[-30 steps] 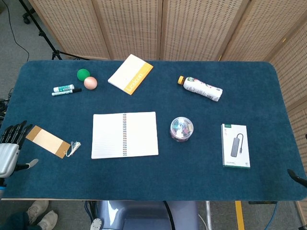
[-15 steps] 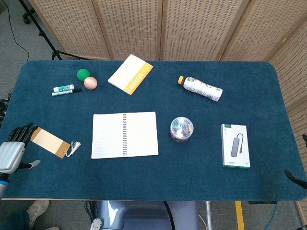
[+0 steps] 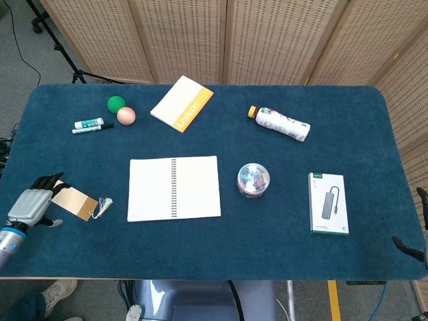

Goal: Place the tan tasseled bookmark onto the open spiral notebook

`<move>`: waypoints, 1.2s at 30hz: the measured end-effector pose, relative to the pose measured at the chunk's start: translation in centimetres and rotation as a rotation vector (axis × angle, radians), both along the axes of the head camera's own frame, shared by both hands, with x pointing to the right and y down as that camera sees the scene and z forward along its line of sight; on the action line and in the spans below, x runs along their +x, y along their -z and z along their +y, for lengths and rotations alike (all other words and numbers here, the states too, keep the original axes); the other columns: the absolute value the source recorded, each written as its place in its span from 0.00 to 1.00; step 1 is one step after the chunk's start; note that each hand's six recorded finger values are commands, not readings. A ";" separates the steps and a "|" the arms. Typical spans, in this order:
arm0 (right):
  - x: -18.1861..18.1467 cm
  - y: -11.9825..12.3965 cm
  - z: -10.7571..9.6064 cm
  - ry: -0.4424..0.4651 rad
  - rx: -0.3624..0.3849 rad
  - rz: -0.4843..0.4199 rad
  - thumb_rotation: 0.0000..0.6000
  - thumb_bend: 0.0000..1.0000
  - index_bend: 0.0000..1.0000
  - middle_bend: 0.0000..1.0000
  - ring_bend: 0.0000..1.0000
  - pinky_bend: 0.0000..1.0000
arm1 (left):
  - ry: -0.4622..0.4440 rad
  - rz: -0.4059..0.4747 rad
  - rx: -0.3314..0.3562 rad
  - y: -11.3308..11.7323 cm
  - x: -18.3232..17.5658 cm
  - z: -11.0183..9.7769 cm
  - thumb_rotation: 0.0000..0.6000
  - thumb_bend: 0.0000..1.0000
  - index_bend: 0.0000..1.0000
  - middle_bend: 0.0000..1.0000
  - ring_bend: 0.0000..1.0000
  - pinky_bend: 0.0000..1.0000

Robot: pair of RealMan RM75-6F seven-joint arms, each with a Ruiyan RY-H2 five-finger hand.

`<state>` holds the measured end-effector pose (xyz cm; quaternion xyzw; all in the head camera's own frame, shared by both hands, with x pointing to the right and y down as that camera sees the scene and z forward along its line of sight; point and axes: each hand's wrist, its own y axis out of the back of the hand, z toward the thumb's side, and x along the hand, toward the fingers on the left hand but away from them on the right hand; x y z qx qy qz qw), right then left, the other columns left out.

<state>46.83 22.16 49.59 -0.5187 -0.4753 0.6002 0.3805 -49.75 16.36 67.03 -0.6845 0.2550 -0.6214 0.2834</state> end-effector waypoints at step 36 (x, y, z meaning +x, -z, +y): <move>-0.1 -0.5 0.0 -0.005 -0.021 -0.004 1.00 0.00 0.00 0.00 0.00 0.00 | -0.017 -0.075 -0.054 -4.2 0.3 -1.6 1.00 0.13 0.27 0.00 0.00 0.00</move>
